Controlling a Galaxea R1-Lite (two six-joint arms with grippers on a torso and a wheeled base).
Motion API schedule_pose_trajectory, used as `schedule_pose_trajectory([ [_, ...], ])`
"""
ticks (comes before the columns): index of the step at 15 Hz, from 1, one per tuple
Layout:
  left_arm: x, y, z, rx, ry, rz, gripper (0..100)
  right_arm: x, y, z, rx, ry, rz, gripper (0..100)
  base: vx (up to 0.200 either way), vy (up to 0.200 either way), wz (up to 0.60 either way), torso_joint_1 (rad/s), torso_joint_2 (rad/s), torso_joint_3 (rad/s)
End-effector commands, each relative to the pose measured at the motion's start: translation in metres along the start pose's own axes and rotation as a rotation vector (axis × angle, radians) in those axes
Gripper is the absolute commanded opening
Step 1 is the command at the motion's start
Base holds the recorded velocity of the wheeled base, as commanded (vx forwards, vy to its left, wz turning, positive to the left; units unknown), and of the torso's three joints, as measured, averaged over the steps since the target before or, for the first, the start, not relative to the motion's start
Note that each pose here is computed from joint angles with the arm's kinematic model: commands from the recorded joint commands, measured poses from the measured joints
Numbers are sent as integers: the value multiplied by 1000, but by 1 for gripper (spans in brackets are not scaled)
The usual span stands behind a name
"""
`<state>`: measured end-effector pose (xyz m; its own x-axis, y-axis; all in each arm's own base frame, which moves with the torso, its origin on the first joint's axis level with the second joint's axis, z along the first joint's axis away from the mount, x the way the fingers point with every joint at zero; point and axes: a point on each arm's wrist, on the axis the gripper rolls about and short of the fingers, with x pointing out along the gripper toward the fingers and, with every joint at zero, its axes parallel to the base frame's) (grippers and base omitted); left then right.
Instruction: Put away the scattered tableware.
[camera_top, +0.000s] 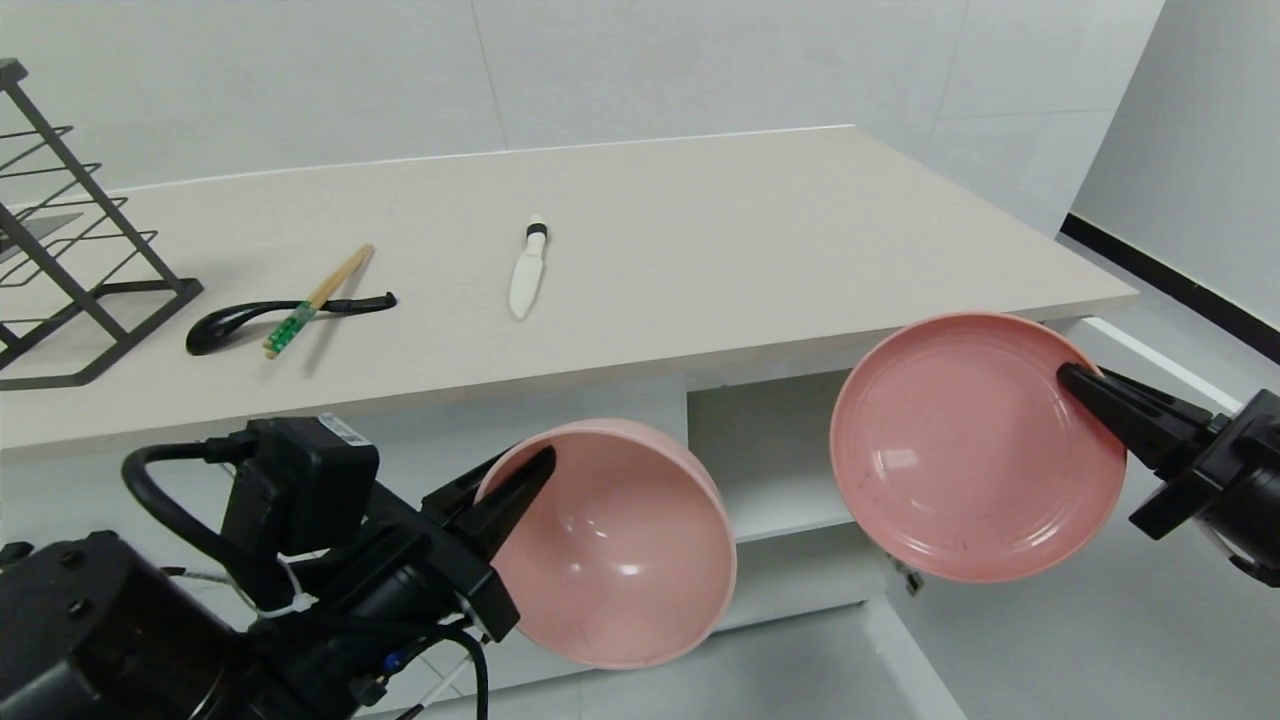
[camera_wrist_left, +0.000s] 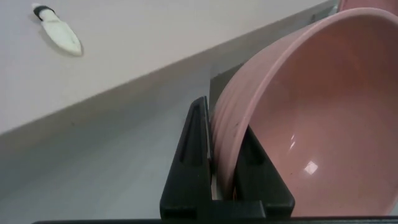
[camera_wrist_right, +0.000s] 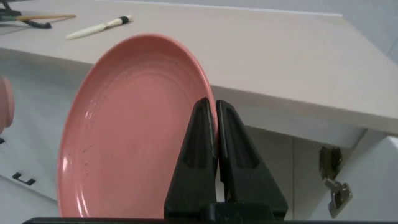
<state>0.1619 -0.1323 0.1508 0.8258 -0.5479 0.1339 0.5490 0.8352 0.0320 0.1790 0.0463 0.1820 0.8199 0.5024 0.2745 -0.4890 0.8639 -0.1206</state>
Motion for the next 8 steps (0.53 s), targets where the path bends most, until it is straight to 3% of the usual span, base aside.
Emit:
schedule_pose_trajectory([
  [1,0,-1,-1,0,5,-5,0,0,0,-1,1,2,1,0,0,0,0,-105,188,66],
  [8,-1,-2,-4,19,21,-8,0,0,0,-1,1,3,1,0,0,0,0,-177,286,128],
])
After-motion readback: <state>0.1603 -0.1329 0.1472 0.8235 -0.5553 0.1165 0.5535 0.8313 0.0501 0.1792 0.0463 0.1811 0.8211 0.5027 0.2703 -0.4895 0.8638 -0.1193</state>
